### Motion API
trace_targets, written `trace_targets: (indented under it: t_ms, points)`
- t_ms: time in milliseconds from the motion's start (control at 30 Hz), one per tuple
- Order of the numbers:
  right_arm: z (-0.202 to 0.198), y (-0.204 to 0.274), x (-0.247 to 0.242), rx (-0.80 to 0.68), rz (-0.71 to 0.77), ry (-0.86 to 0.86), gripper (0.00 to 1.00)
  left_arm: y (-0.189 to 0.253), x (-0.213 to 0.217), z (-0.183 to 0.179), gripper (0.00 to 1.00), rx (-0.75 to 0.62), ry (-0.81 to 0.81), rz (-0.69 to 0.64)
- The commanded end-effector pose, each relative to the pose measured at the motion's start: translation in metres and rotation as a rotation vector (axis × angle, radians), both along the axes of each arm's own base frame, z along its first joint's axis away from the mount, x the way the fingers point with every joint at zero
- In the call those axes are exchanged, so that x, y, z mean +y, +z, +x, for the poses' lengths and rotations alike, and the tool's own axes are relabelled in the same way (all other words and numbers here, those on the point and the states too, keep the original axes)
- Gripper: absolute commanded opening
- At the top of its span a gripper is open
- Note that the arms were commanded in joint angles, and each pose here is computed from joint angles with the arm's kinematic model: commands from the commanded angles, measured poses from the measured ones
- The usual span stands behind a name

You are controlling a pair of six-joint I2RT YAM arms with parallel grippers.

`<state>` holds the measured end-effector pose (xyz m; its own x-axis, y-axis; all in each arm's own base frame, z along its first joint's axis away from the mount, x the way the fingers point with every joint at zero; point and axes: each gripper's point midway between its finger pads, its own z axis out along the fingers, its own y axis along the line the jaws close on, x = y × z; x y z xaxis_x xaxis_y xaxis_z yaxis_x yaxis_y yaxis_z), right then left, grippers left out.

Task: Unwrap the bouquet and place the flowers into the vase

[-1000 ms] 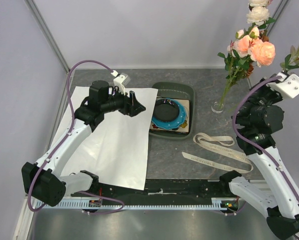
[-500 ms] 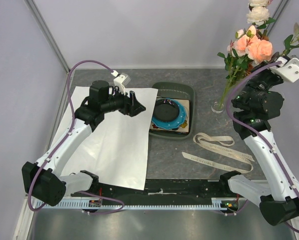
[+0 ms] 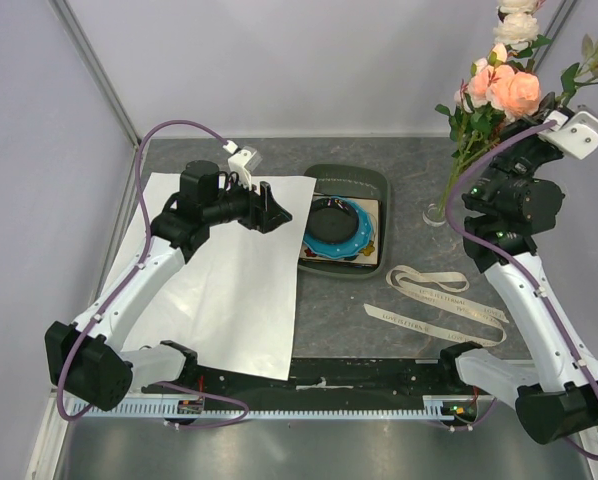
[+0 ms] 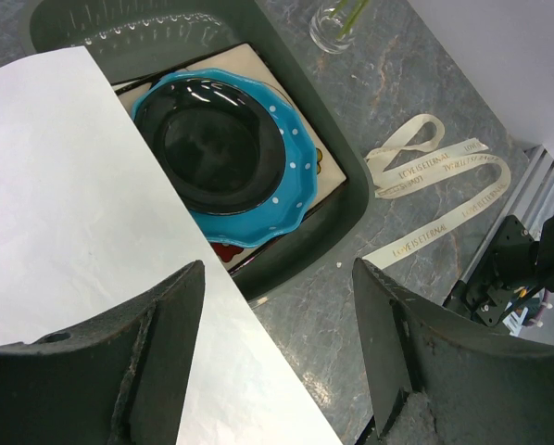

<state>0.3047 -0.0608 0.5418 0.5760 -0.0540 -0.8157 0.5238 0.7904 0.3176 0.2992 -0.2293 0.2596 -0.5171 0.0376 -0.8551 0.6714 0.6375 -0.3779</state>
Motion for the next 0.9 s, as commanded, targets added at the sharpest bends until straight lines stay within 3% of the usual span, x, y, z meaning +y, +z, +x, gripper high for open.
trace_targets:
  t_ms: [0,600,867]
  points:
    - [0.002,0.005,0.005,-0.037,-0.033,0.032,0.00,0.007,-0.003,0.002,0.71,-0.015,-0.006,-0.032]
    - [0.014,-0.004,0.007,0.053,-0.087,0.021,0.00,0.007,-0.004,0.001,0.71,-0.011,-0.017,-0.037]
    - [-0.002,-0.001,0.003,0.024,-0.073,0.024,0.00,0.007,-0.006,0.000,0.70,-0.003,-0.022,-0.042]
